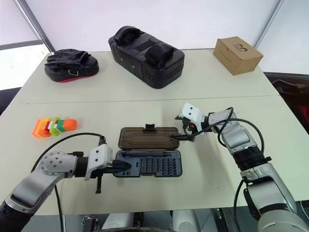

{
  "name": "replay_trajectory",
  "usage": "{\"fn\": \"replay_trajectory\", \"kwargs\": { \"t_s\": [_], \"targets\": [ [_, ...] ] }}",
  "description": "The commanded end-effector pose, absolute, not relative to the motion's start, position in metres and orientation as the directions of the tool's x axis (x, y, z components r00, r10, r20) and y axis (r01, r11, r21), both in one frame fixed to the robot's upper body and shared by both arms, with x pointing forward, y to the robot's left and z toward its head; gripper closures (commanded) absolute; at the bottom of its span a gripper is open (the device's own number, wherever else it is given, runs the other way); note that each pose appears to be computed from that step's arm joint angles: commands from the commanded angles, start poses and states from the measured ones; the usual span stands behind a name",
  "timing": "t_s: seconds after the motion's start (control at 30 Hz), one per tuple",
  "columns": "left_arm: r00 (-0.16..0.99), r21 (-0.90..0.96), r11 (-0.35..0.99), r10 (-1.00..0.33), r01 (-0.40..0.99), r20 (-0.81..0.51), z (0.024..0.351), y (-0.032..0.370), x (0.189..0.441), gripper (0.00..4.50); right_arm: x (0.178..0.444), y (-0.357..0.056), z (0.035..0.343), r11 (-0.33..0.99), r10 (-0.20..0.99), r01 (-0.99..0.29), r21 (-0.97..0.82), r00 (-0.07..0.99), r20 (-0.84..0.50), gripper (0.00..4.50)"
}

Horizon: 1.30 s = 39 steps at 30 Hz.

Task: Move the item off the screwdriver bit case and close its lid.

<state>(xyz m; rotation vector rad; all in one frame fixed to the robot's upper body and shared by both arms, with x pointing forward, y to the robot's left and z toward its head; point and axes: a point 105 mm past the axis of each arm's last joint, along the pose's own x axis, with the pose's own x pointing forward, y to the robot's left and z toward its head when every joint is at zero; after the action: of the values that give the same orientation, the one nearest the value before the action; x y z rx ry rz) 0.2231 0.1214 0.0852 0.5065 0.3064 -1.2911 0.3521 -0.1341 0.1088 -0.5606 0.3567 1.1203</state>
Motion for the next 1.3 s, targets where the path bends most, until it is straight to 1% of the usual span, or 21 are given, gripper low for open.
{"fn": "replay_trajectory", "kwargs": {
  "t_s": [0.03, 0.17, 0.3, 0.4, 0.5, 0.6, 0.63, 0.67, 0.83, 0.87, 1.1, 1.17, 1.3],
  "targets": [
    [0.254, 0.193, 0.174, -0.791, 0.966, -0.557, 0.078, 0.132, 0.219, 4.47, 0.357, -0.130, 0.123, 0.301, 0.756, -0.908, -0.290, 0.413, -0.508, 0.00],
    [0.232, 0.171, 0.161, -0.769, 0.972, -0.596, 0.067, 0.138, 0.213, 4.47, 0.359, -0.128, 0.123, 0.302, 0.758, -0.907, -0.293, 0.415, -0.504, 0.00],
    [0.229, 0.158, 0.167, -0.765, 0.973, -0.602, 0.061, 0.138, 0.212, 4.47, 0.360, -0.127, 0.123, 0.294, 0.755, -0.909, -0.296, 0.411, -0.512, 0.00],
    [0.230, 0.151, 0.174, -0.762, 0.973, -0.605, 0.058, 0.138, 0.212, 4.47, 0.359, -0.123, 0.117, 0.261, 0.752, -0.920, -0.293, 0.384, -0.536, 0.00],
    [0.232, 0.143, 0.183, -0.762, 0.973, -0.604, 0.057, 0.137, 0.211, 4.47, 0.361, -0.121, 0.109, 0.265, 0.741, -0.925, -0.273, 0.376, -0.556, 0.00],
    [0.233, 0.139, 0.188, -0.765, 0.972, -0.601, 0.056, 0.136, 0.210, 4.50, 0.363, -0.122, 0.099, 0.271, 0.721, -0.928, -0.255, 0.372, -0.585, 0.84],
    [0.234, 0.136, 0.191, -0.767, 0.972, -0.597, 0.056, 0.135, 0.210, 4.50, 0.362, -0.124, 0.096, 0.266, 0.714, -0.930, -0.253, 0.366, -0.597, 1.23],
    [0.234, 0.134, 0.193, -0.769, 0.972, -0.595, 0.055, 0.135, 0.209, 4.50, 0.362, -0.125, 0.092, 0.252, 0.708, -0.932, -0.259, 0.360, -0.607, 1.85],
    [0.245, 0.136, 0.204, -0.768, 0.969, -0.592, 0.054, 0.135, 0.209, 4.50, 0.355, -0.130, 0.079, 0.186, 0.690, -0.946, -0.264, 0.318, -0.650, 4.33],
    [0.246, 0.133, 0.208, -0.768, 0.969, -0.591, 0.054, 0.135, 0.209, 4.50, 0.354, -0.131, 0.077, 0.175, 0.684, -0.946, -0.272, 0.315, -0.658, 4.47],
    [0.247, 0.102, 0.231, -0.779, 0.968, -0.576, 0.050, 0.132, 0.201, 4.50, 0.359, -0.132, 0.079, 0.153, 0.677, -0.929, -0.336, 0.346, -0.649, 4.47],
    [0.251, 0.094, 0.242, -0.782, 0.966, -0.570, 0.049, 0.131, 0.201, 4.50, 0.362, -0.131, 0.085, 0.141, 0.681, -0.912, -0.386, 0.373, -0.631, 4.47],
    [0.259, 0.076, 0.262, -0.789, 0.962, -0.558, 0.047, 0.130, 0.200, 4.50, 0.367, -0.127, 0.110, 0.144, 0.718, -0.862, -0.486, 0.429, -0.548, 4.47]
  ]
}}
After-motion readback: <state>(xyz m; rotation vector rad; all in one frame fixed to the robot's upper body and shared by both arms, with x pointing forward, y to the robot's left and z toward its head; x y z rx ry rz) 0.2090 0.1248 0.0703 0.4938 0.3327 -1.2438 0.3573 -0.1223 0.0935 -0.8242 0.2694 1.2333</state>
